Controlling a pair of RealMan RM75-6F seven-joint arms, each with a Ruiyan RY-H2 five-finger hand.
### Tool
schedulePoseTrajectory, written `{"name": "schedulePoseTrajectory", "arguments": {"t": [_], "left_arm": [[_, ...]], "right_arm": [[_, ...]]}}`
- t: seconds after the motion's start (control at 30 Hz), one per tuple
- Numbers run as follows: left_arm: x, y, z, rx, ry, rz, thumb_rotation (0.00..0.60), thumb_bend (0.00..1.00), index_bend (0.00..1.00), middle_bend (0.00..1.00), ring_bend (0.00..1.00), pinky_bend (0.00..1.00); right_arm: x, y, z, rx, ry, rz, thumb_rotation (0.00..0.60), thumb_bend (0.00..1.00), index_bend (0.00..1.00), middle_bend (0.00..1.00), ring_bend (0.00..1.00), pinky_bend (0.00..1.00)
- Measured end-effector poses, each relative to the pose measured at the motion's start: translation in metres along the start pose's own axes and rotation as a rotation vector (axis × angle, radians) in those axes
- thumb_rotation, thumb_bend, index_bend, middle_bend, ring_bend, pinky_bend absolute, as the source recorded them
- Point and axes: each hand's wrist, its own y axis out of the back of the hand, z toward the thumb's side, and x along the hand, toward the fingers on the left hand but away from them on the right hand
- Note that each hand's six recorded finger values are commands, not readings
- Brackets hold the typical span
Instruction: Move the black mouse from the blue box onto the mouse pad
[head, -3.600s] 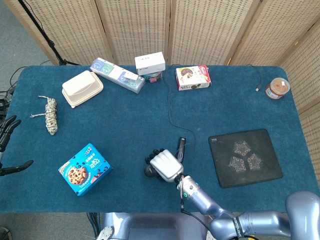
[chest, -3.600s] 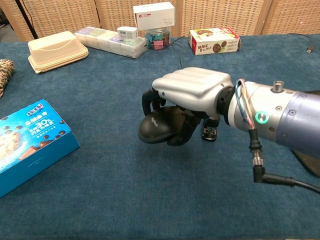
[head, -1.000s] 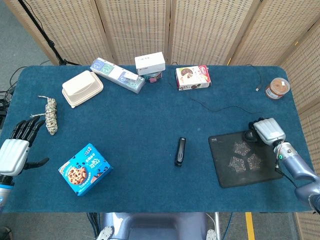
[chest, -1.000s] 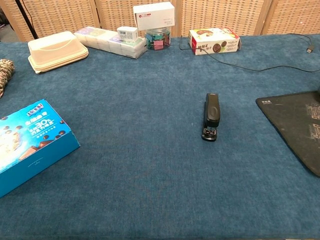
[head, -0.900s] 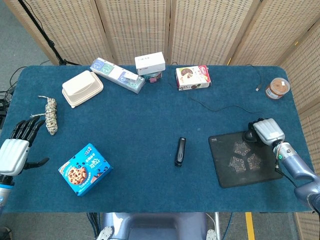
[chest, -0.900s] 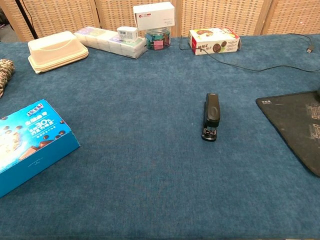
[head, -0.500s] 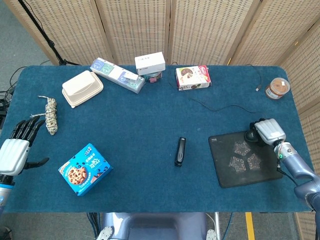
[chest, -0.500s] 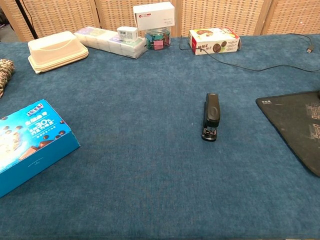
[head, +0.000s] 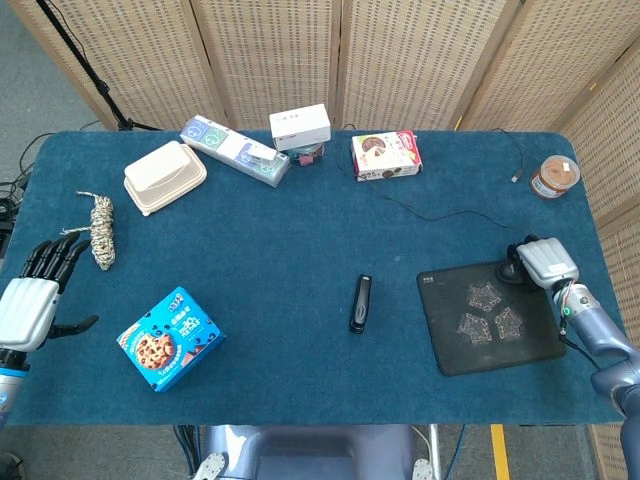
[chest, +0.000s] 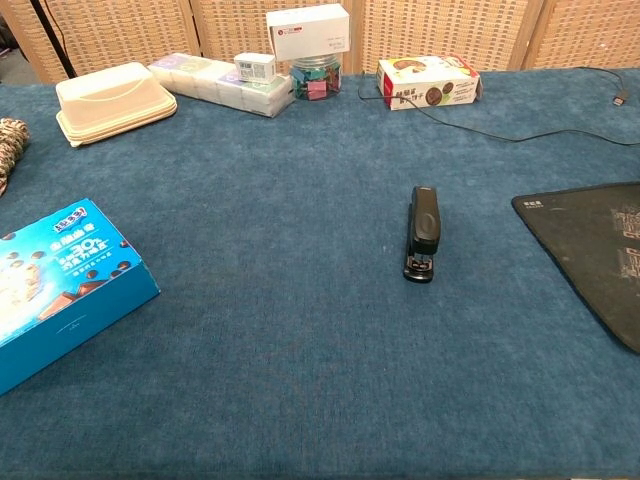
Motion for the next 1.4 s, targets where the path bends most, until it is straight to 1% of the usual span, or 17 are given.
{"name": "schedulePoseTrajectory", "arguments": {"t": [0.1, 0.27, 0.37, 0.7, 1.0, 1.17, 1.27, 1.33, 1.4], "left_arm": [[0.000, 0.000, 0.000, -0.003, 0.000, 0.000, 0.600, 0.07, 0.00, 0.00, 0.00, 0.00], [-0.001, 0.001, 0.000, -0.009, -0.003, -0.002, 0.600, 0.07, 0.00, 0.00, 0.00, 0.00], [-0.001, 0.001, 0.000, -0.011, -0.005, -0.003, 0.600, 0.07, 0.00, 0.00, 0.00, 0.00], [-0.002, 0.002, 0.000, -0.013, -0.006, -0.001, 0.600, 0.07, 0.00, 0.00, 0.00, 0.00], [-0.002, 0.003, -0.001, -0.017, -0.008, -0.001, 0.600, 0.06, 0.00, 0.00, 0.00, 0.00], [-0.003, 0.004, -0.001, -0.022, -0.010, 0.001, 0.600, 0.07, 0.00, 0.00, 0.00, 0.00], [-0.004, 0.005, -0.002, -0.026, -0.011, 0.003, 0.600, 0.06, 0.00, 0.00, 0.00, 0.00], [-0.005, 0.006, -0.002, -0.027, -0.011, 0.002, 0.600, 0.06, 0.00, 0.00, 0.00, 0.00], [-0.005, 0.006, -0.002, -0.029, -0.013, 0.000, 0.600, 0.06, 0.00, 0.00, 0.00, 0.00]], "right_arm": [[0.000, -0.002, 0.000, 0.004, 0.001, 0.008, 0.600, 0.40, 0.38, 0.33, 0.16, 0.34], [0.000, -0.004, -0.003, 0.012, -0.005, 0.014, 0.600, 0.34, 0.32, 0.26, 0.10, 0.31], [0.001, -0.003, -0.004, 0.014, -0.007, 0.013, 0.600, 0.31, 0.30, 0.24, 0.09, 0.30], [0.004, 0.000, -0.005, 0.035, 0.000, -0.010, 0.600, 0.27, 0.25, 0.19, 0.08, 0.30], [0.009, 0.001, -0.007, 0.049, 0.001, -0.014, 0.600, 0.25, 0.19, 0.14, 0.04, 0.30], [0.015, 0.004, -0.006, 0.044, 0.010, -0.020, 0.600, 0.25, 0.18, 0.13, 0.03, 0.30], [0.020, 0.011, -0.001, 0.021, 0.029, -0.045, 0.600, 0.25, 0.18, 0.13, 0.03, 0.30], [0.025, 0.020, 0.004, -0.001, 0.051, -0.078, 0.600, 0.25, 0.18, 0.13, 0.03, 0.30], [0.030, 0.030, 0.010, -0.019, 0.071, -0.112, 0.600, 0.24, 0.18, 0.13, 0.03, 0.27]]}}
